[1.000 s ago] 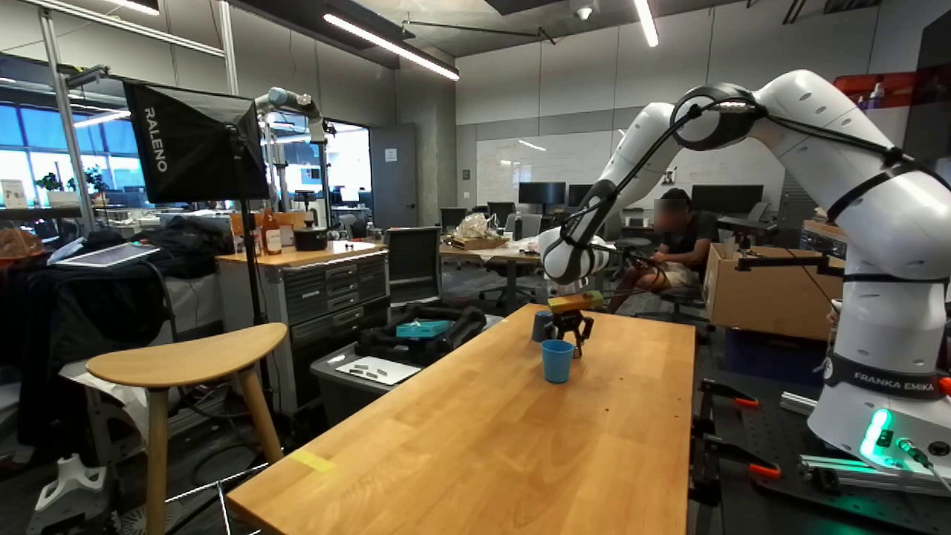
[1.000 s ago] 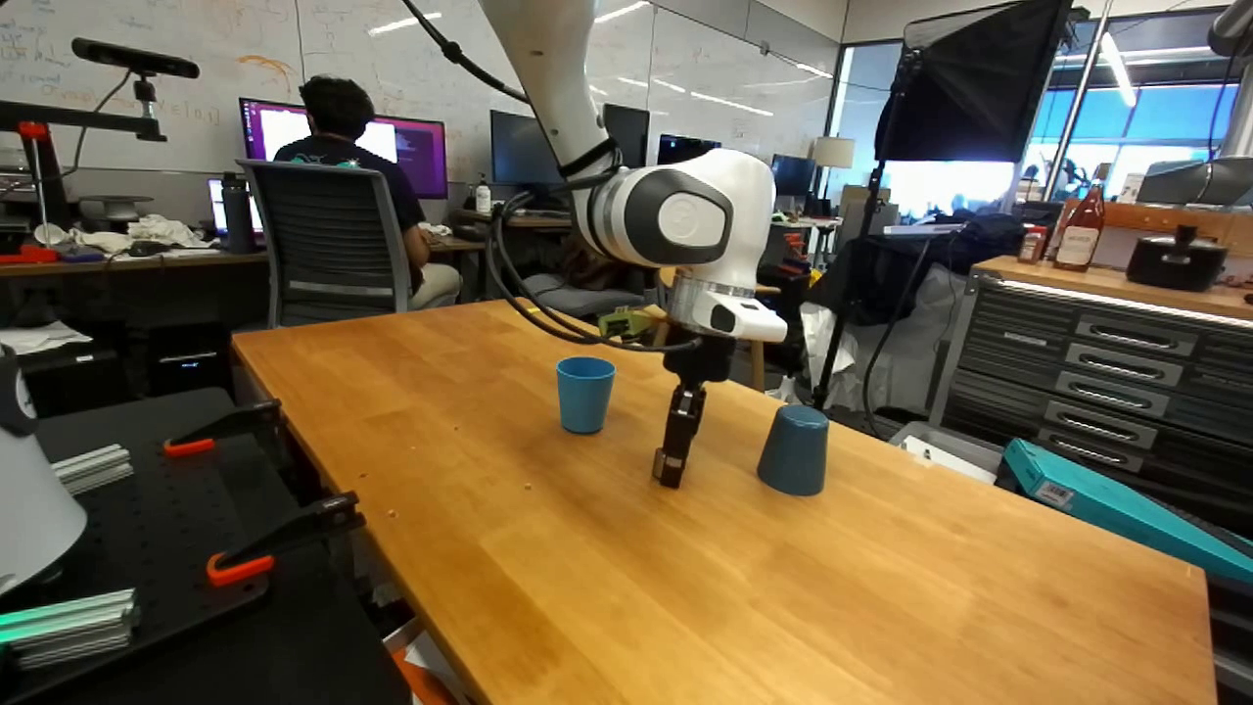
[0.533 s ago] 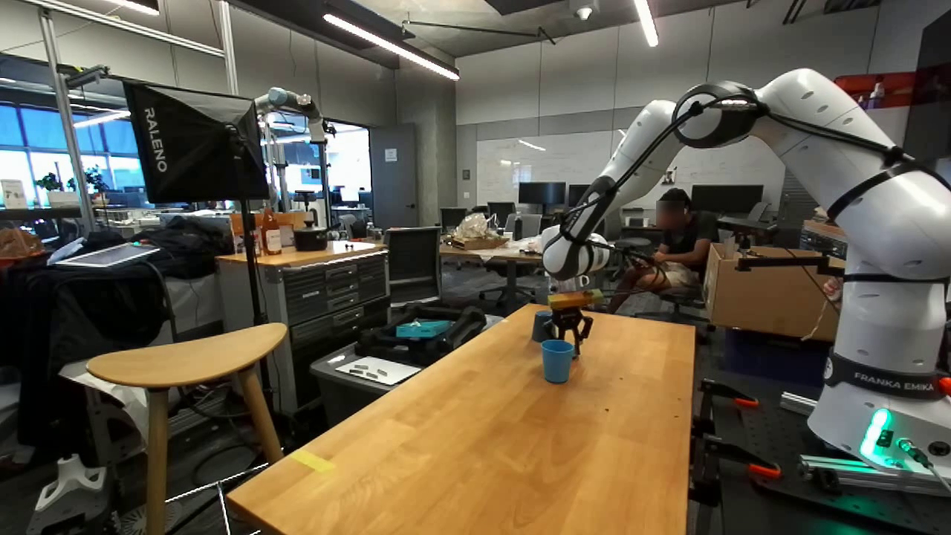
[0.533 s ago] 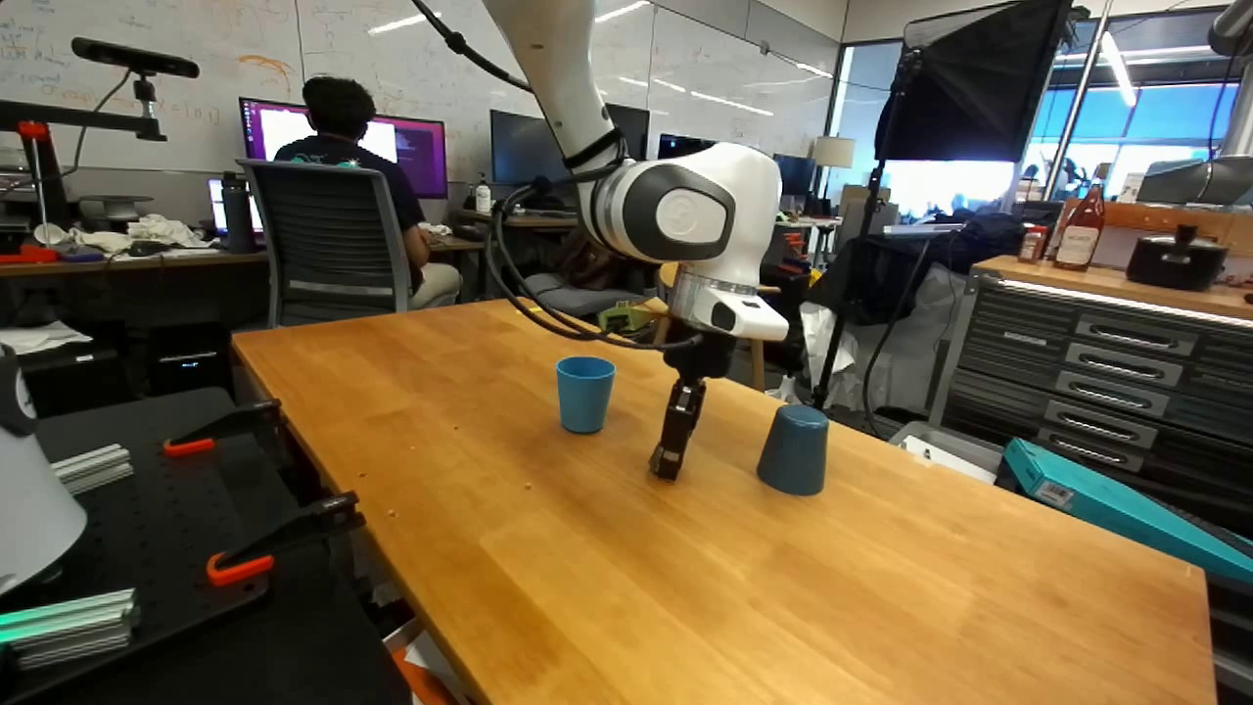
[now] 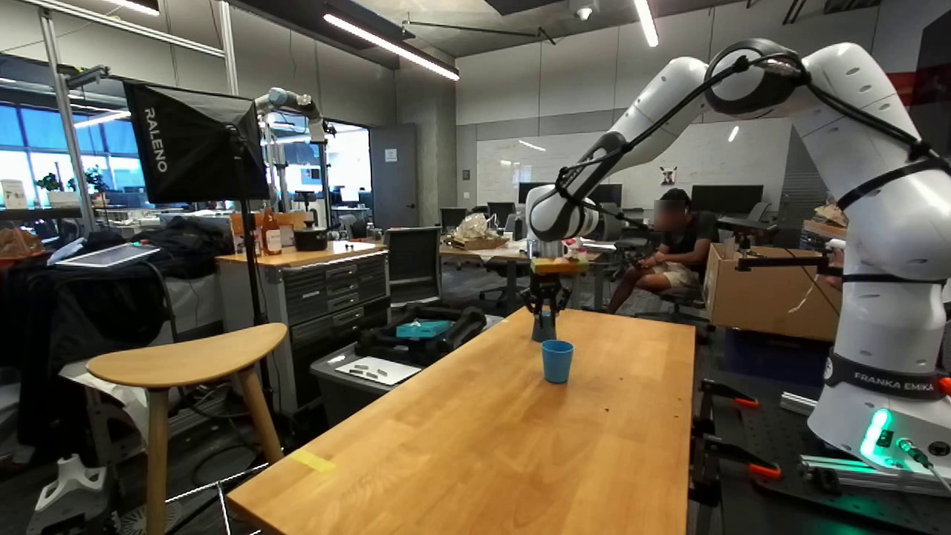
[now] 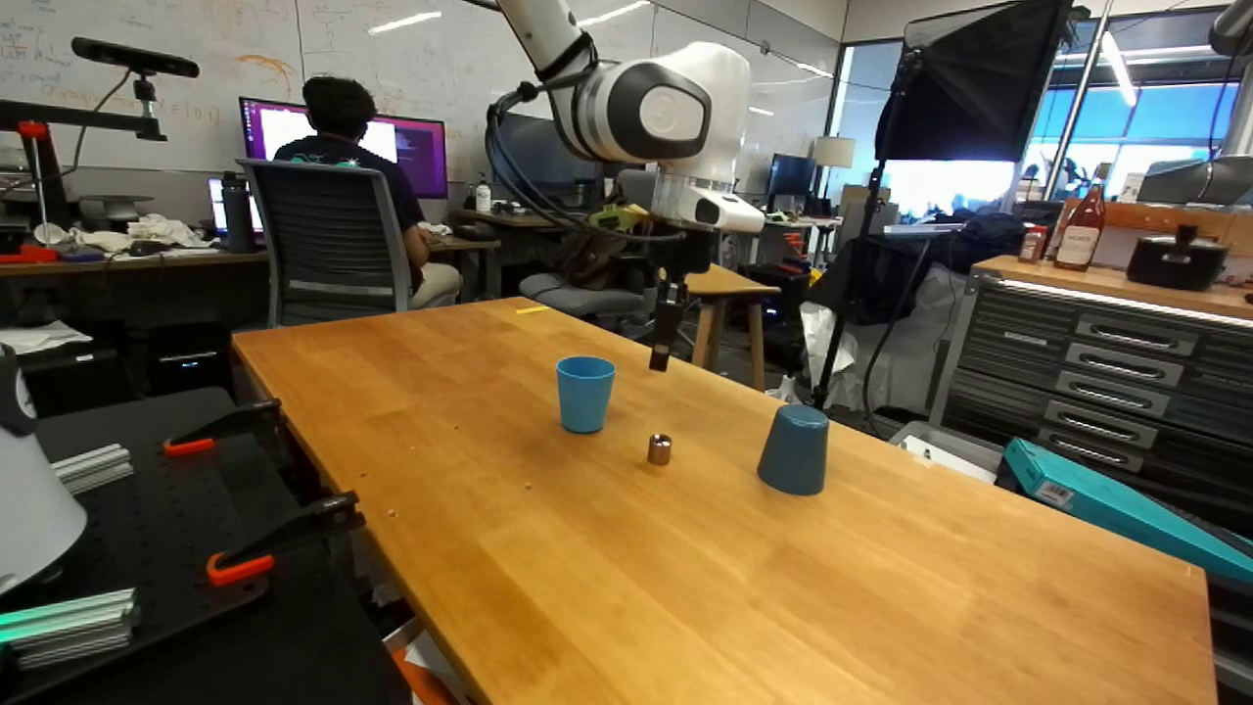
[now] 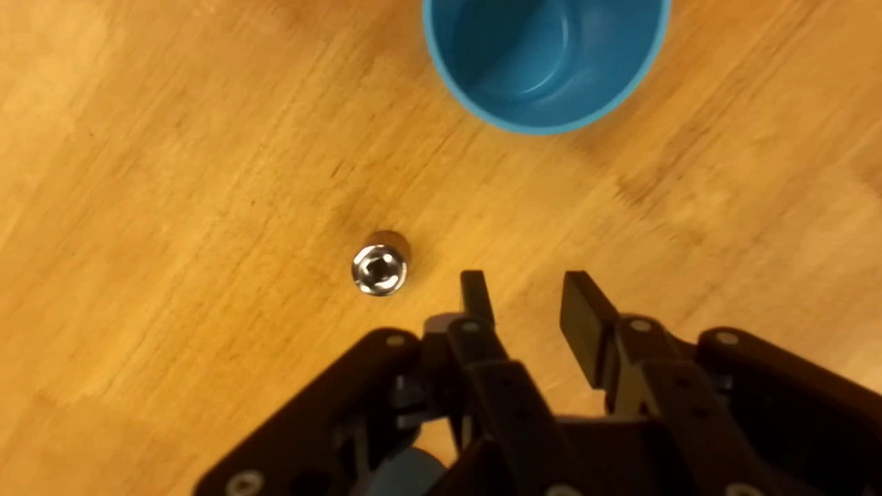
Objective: Pick up the object and put it in the cup
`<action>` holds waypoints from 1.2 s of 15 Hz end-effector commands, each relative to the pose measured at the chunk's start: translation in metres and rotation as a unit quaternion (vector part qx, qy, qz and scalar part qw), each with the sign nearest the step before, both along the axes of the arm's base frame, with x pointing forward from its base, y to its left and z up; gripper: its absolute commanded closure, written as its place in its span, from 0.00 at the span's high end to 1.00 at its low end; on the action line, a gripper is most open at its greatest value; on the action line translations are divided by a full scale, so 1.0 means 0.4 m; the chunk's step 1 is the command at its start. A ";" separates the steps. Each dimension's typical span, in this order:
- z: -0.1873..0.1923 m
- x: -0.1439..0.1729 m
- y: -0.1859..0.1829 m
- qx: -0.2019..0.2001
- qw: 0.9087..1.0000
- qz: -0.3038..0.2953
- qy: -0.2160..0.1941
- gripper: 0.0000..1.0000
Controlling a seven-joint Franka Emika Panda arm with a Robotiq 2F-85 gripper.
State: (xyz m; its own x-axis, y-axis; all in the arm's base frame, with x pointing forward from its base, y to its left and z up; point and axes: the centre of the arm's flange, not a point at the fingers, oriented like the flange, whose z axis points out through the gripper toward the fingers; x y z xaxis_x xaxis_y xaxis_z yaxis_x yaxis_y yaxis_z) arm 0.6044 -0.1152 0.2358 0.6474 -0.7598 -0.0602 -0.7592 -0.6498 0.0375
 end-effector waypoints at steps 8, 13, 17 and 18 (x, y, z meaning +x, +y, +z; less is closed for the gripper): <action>0.118 -0.016 0.026 0.008 1.000 0.020 -0.016 0.90; 0.022 -0.058 -0.023 -0.027 0.999 0.002 -0.018 1.00; -0.082 -0.087 -0.038 -0.049 0.999 0.000 -0.012 1.00; -0.106 -0.089 -0.040 -0.050 0.999 0.000 -0.010 1.00</action>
State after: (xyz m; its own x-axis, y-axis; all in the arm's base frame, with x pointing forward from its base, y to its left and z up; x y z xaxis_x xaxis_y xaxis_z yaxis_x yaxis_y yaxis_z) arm 0.5729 -0.1310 0.2148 0.6559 -0.7548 -0.0083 -0.7527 -0.6548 0.0690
